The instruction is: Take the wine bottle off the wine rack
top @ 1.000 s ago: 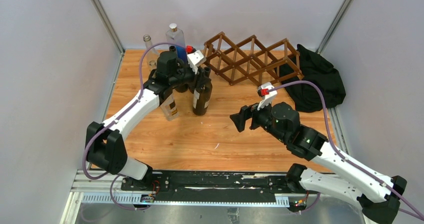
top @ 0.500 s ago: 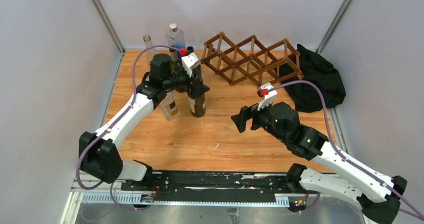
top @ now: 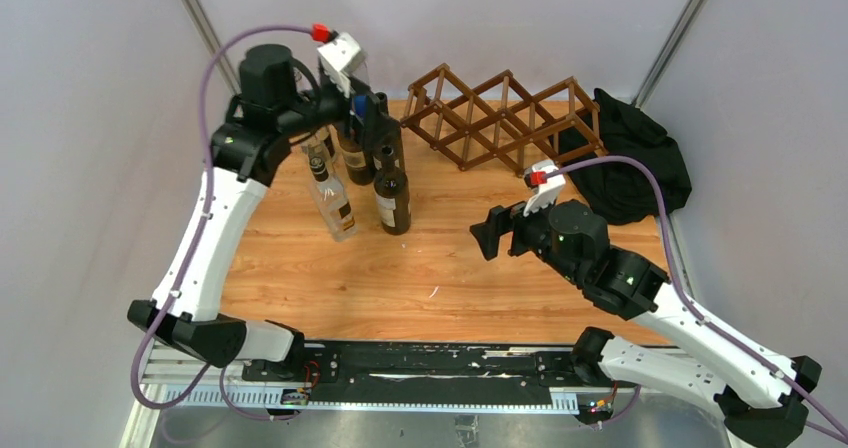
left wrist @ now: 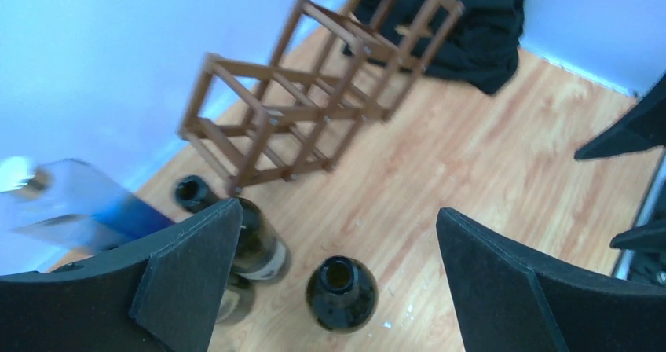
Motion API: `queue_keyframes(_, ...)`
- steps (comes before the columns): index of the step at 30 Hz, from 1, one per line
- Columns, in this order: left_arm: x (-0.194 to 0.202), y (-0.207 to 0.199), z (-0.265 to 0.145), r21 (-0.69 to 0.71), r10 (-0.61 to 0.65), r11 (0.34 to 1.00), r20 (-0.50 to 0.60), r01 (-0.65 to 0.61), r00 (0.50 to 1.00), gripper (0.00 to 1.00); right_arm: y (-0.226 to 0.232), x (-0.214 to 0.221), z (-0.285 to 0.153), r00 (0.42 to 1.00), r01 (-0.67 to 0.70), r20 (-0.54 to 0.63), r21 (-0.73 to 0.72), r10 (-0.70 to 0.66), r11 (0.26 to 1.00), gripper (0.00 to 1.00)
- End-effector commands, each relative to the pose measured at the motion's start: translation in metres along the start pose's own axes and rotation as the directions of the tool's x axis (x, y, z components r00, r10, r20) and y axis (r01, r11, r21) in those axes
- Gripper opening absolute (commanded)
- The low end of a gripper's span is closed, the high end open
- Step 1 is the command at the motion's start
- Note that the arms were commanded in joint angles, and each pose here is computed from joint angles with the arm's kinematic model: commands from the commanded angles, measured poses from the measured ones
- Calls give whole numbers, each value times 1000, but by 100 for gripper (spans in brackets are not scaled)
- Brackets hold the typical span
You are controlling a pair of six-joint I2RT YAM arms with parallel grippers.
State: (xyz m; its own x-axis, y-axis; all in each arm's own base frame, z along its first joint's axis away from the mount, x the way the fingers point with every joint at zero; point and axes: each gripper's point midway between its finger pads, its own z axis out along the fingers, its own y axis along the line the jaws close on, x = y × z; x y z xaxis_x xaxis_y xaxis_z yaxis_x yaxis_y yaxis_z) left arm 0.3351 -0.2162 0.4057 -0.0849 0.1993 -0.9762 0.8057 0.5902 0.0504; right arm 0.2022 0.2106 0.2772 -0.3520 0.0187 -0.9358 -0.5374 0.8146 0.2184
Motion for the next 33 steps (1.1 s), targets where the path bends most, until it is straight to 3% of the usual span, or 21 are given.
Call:
queue_keyframes(1,-4,32,-50,-169,-120,980,-72,107,990,100,-33,-10,-16,1000,6,14,172,-8,985,100)
queue_keyframes(4,5,66,-92,-276,-181,946,-16,169,983,100,-75,-4,-24,999,31,22,379,-42,925,100)
queue_keyframes(7,46,100,-136,-403,-253,881,43,249,966,100,-114,2,-36,997,22,49,560,-59,828,100)
queue_keyframes(11,123,133,-169,-553,-277,808,-51,204,960,100,-160,10,-47,992,-65,120,716,-31,695,100)
queue_keyframes(15,193,150,-185,-612,-392,752,-115,245,913,100,-200,35,-50,984,-160,178,788,29,594,100)
queue_keyframes(19,250,158,-187,-646,-457,716,-148,264,877,100,-239,66,-61,985,-169,160,882,57,441,100)
queue_keyframes(21,270,159,-182,-647,-446,717,-142,258,884,100,-254,81,-64,984,-178,158,908,84,380,100)
queue_keyframes(25,289,165,-169,-647,-398,711,-47,276,916,100,-277,103,-68,973,-224,195,933,127,282,100)
queue_keyframes(27,301,161,-157,-624,-423,698,35,351,905,100,-288,112,-70,974,-217,193,950,122,223,100)
queue_keyframes(29,308,162,-144,-609,-430,701,56,372,901,100,-296,117,-70,977,-197,179,964,112,178,100)
queue_keyframes(33,326,158,-116,-607,-426,720,-7,335,905,100,-312,114,-65,983,-172,162,977,85,129,100)
